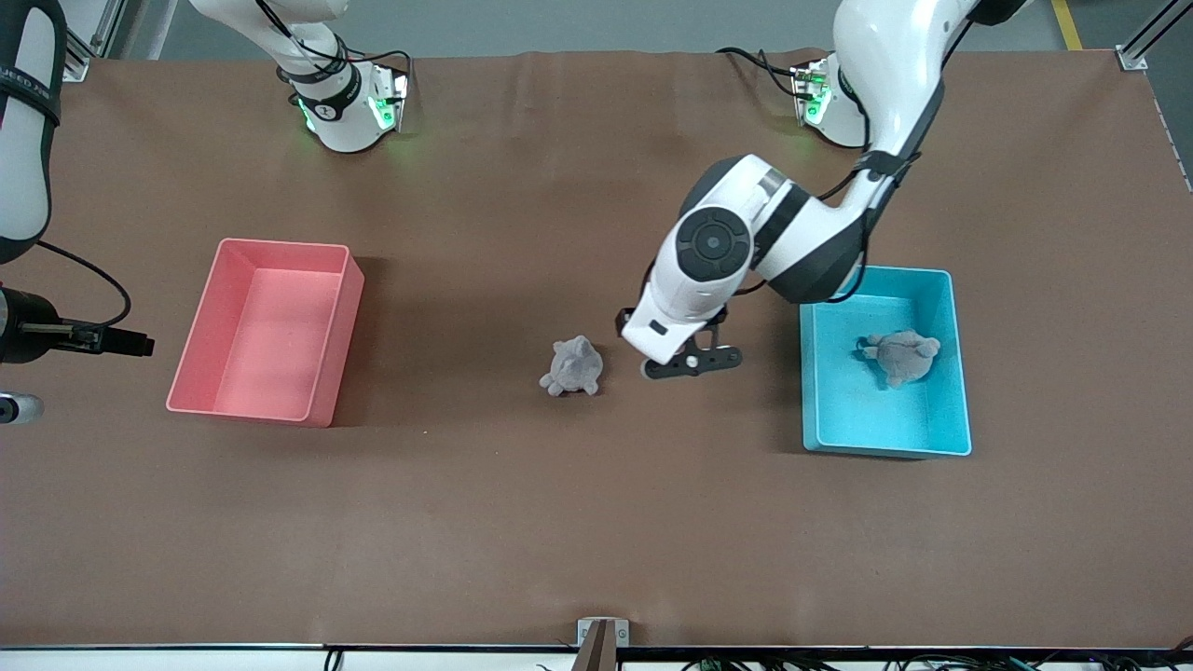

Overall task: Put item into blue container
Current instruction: 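Reach the left gripper to the plush while the right gripper returns to rest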

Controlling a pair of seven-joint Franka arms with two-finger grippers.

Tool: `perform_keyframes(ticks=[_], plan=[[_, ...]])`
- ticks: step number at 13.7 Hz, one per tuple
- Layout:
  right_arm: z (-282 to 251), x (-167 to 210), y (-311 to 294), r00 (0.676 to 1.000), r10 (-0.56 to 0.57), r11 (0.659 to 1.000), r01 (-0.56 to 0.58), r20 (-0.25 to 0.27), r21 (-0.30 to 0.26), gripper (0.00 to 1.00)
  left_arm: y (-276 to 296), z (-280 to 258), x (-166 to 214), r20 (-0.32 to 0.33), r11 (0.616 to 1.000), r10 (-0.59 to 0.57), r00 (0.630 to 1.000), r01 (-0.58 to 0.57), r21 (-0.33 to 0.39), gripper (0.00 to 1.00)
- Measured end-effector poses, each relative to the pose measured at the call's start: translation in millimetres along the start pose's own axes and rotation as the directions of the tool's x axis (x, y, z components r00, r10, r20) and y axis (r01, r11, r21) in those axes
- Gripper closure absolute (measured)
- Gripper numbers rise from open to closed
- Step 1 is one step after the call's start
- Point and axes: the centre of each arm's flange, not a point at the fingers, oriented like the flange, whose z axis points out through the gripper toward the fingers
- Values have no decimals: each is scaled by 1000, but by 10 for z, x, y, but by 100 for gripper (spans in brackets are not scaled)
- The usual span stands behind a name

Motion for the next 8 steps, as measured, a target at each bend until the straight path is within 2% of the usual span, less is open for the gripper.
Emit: perform_keyframes(ticks=[3, 5, 8], plan=[[-49, -2, 17, 1000, 4, 1000, -4, -10, 11, 0, 264, 137, -32, -38, 993, -19, 999, 14, -118, 0], [-51, -5, 121, 1000, 23, 997, -23, -5, 69, 0, 446, 283, -87, -70, 984, -40, 997, 27, -179, 0], [-99, -44, 279, 999, 40, 994, -41, 4, 101, 0, 666, 708, -190, -90, 972, -37, 995, 15, -234, 0]])
